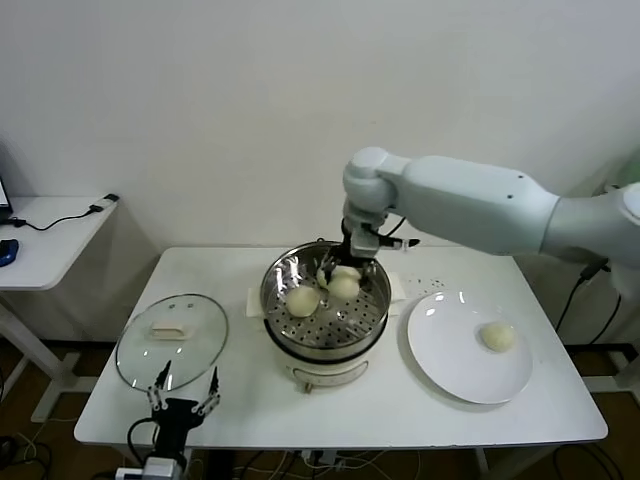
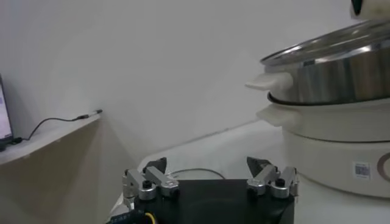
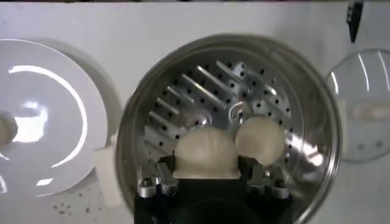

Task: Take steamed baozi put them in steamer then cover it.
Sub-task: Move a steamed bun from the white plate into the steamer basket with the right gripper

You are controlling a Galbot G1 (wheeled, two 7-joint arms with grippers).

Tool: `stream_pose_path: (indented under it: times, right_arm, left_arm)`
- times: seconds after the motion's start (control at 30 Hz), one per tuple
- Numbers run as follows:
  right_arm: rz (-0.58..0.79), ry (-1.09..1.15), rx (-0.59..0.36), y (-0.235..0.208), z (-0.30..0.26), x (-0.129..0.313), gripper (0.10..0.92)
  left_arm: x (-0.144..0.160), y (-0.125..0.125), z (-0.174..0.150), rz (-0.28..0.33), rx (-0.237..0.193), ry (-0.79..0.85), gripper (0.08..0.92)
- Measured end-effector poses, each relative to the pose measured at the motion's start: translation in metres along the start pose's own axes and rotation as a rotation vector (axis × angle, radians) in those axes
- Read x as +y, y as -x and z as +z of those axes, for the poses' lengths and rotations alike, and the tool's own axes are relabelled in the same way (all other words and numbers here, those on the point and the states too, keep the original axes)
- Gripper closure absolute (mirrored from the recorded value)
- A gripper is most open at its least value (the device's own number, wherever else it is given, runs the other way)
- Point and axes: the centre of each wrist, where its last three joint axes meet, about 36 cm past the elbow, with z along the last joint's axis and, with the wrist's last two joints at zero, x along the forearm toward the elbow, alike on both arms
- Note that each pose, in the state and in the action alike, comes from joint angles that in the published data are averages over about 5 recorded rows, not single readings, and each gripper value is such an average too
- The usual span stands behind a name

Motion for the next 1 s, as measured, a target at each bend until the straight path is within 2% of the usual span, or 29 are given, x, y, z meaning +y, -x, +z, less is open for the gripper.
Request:
stream_pose_path:
  times: [0.37, 0.63, 0.73, 0.87, 1.0]
  right_arm:
    - [-0.023, -0.065, -0.063, 0.041, -0.017, -0.015, 0.336]
    - [-0.023, -0.072, -0.088, 0.054, -0.021, -0.014, 0.334]
    - [-0.019, -0.071, -0.091, 0.055, -0.022, -0.014, 0.305]
    - [-0.018, -0.074, -0.088, 0.054, -0.022, -0.014, 0.223]
    - [-0.017, -0.081, -0.079, 0.049, -0.021, -0.014, 0.201]
  left_arm:
    - [0.002, -0.001, 0.006, -0.005, 0.012, -0.004, 0.177]
    - [0.001, -0.001, 0.009, -0.002, 0.020, -0.002, 0.177]
    - [0.001, -0.001, 0.009, -0.002, 0.020, -0.001, 0.177]
    - [0.001, 0.000, 0.009, -0.001, 0.020, 0.001, 0.177]
    - [0.000, 0.000, 0.009, -0.001, 0.020, 0.002, 0.177]
